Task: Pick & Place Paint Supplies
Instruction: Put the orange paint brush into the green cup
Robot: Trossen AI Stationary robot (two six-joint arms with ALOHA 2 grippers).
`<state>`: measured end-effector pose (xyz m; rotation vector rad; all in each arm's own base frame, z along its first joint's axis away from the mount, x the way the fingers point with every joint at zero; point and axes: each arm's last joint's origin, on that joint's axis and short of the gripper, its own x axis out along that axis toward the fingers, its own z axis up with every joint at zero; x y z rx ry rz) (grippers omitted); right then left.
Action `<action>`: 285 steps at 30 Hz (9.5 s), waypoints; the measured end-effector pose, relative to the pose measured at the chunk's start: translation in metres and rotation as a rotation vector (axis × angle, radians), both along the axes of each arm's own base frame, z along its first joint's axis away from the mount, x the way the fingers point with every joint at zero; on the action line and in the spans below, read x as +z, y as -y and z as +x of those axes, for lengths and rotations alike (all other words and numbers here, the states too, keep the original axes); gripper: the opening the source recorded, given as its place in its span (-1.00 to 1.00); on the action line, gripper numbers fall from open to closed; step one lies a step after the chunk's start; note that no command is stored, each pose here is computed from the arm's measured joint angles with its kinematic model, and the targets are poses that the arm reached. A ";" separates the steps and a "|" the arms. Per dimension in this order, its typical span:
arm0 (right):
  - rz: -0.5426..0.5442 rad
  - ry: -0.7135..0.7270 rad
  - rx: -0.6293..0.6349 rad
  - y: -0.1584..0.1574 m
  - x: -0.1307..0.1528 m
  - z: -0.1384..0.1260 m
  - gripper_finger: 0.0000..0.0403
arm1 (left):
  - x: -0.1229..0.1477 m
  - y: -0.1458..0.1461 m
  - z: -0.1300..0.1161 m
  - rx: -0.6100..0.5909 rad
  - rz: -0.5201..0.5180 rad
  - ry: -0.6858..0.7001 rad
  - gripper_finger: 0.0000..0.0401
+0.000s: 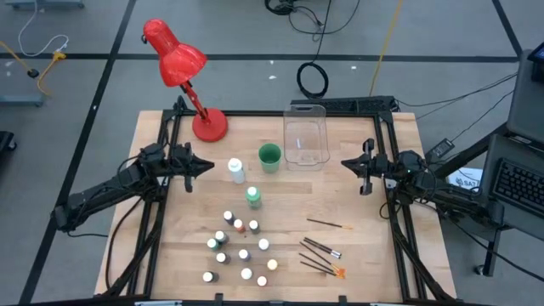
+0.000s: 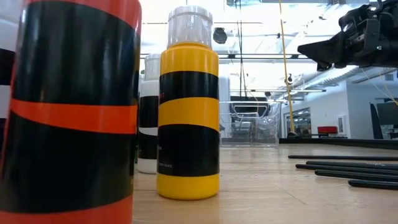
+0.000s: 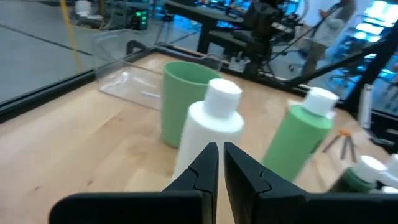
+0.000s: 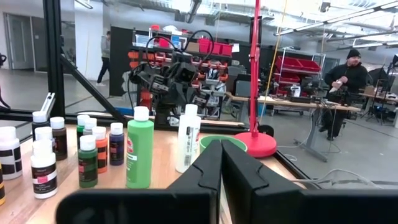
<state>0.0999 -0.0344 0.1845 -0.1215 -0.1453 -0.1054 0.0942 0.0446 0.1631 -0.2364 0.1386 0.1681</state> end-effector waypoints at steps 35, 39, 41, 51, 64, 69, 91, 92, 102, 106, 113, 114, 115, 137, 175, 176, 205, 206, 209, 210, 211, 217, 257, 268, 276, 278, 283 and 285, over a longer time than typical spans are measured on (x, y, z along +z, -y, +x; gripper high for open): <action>0.003 0.007 -0.054 0.004 0.002 0.005 -0.98 | -0.021 -0.003 0.016 0.090 0.031 -0.224 -0.87; 0.059 -0.083 -0.020 0.003 0.011 0.013 -0.98 | -0.014 -0.001 0.021 0.061 0.086 -0.156 -0.87; 0.062 -0.111 0.005 0.000 0.034 0.018 -0.98 | -0.011 0.000 0.022 0.050 0.110 -0.129 -0.87; 0.273 -0.906 -0.087 -0.029 0.099 0.037 -0.99 | -0.003 0.000 0.024 0.051 0.226 -0.073 -0.87; 0.505 -1.335 -0.210 -0.113 0.078 0.072 -0.99 | -0.001 0.001 0.025 -0.009 0.258 -0.046 -0.87; 0.471 -1.403 -0.142 -0.150 0.053 0.091 -0.83 | 0.000 0.001 0.025 -0.009 0.268 -0.036 -0.87; 0.244 -1.748 -0.330 -0.178 -0.028 0.107 -0.22 | 0.000 0.001 0.025 -0.013 0.271 -0.039 -0.87; 0.242 -1.749 -0.332 -0.178 -0.029 0.108 -0.22 | 0.000 0.001 0.025 -0.013 0.272 -0.040 -0.87; 0.199 -1.788 -0.351 -0.173 -0.051 0.100 -0.23 | 0.000 0.001 0.025 -0.015 0.286 -0.041 -0.87; 0.208 -1.808 -0.348 -0.168 -0.061 0.095 -0.26 | 0.000 0.001 0.025 -0.015 0.287 -0.041 -0.87; 0.236 -1.858 -0.269 -0.160 -0.077 0.087 -0.50 | 0.000 0.001 0.025 -0.014 0.286 -0.040 -0.87; 0.242 -1.861 -0.269 -0.158 -0.077 0.087 -0.54 | 0.000 0.001 0.025 -0.014 0.287 -0.040 -0.87; 0.248 -1.865 -0.271 -0.158 -0.078 0.086 -0.58 | 0.000 0.001 0.025 -0.014 0.287 -0.040 -0.87; 0.171 -1.376 -0.470 -0.147 -0.030 0.075 -1.00 | 0.000 0.001 0.025 -0.011 0.283 -0.041 -0.87; -0.089 -0.206 0.242 -0.089 -0.033 0.138 -1.00 | -0.002 0.009 0.031 -0.077 0.255 -0.039 -0.87; -0.081 -0.220 0.234 -0.089 -0.036 0.138 -1.00 | -0.002 0.009 0.031 -0.082 0.258 -0.040 -0.87; -0.080 -0.222 0.241 -0.095 -0.047 0.145 -1.00 | 0.063 0.071 0.129 -0.336 0.379 0.183 -0.87; -0.081 -0.222 0.243 -0.095 -0.047 0.145 -1.00 | 0.063 0.074 0.138 -0.358 0.405 0.176 -0.87; -0.084 -0.228 0.244 -0.095 -0.047 0.145 -1.00 | 0.063 0.081 0.167 -0.400 0.447 0.158 -0.87; -0.084 -0.228 0.244 -0.095 -0.047 0.145 -1.00 | 0.063 0.084 0.177 -0.406 0.456 0.156 -0.87; -0.083 -0.228 0.244 -0.095 -0.047 0.145 -1.00 | 0.065 0.086 0.186 -0.410 0.466 0.159 -0.87; -0.084 -0.228 0.245 -0.095 -0.047 0.145 -1.00 | 0.066 0.097 0.231 -0.530 0.490 0.172 -0.71; -0.120 -0.225 0.238 -0.095 -0.047 0.145 -1.00 | 0.080 0.098 0.252 -0.618 0.449 0.323 -0.15; -0.119 -0.224 0.238 -0.095 -0.047 0.145 -1.00 | 0.079 0.098 0.253 -0.588 0.456 0.304 -0.88; -0.121 -0.231 0.240 -0.095 -0.047 0.145 -1.00 | 0.080 0.095 0.252 -0.583 0.461 0.292 -0.98; -0.121 -0.229 0.242 -0.095 -0.047 0.145 -1.00 | 0.085 0.093 0.250 -0.574 0.446 0.291 -0.97; -0.123 -0.260 0.243 -0.095 -0.050 0.144 -0.98 | 0.110 0.082 0.234 -0.522 0.434 0.285 -0.98; -0.122 -0.249 0.243 -0.095 -0.049 0.144 -0.96 | 0.123 0.077 0.224 -0.483 0.436 0.263 -0.98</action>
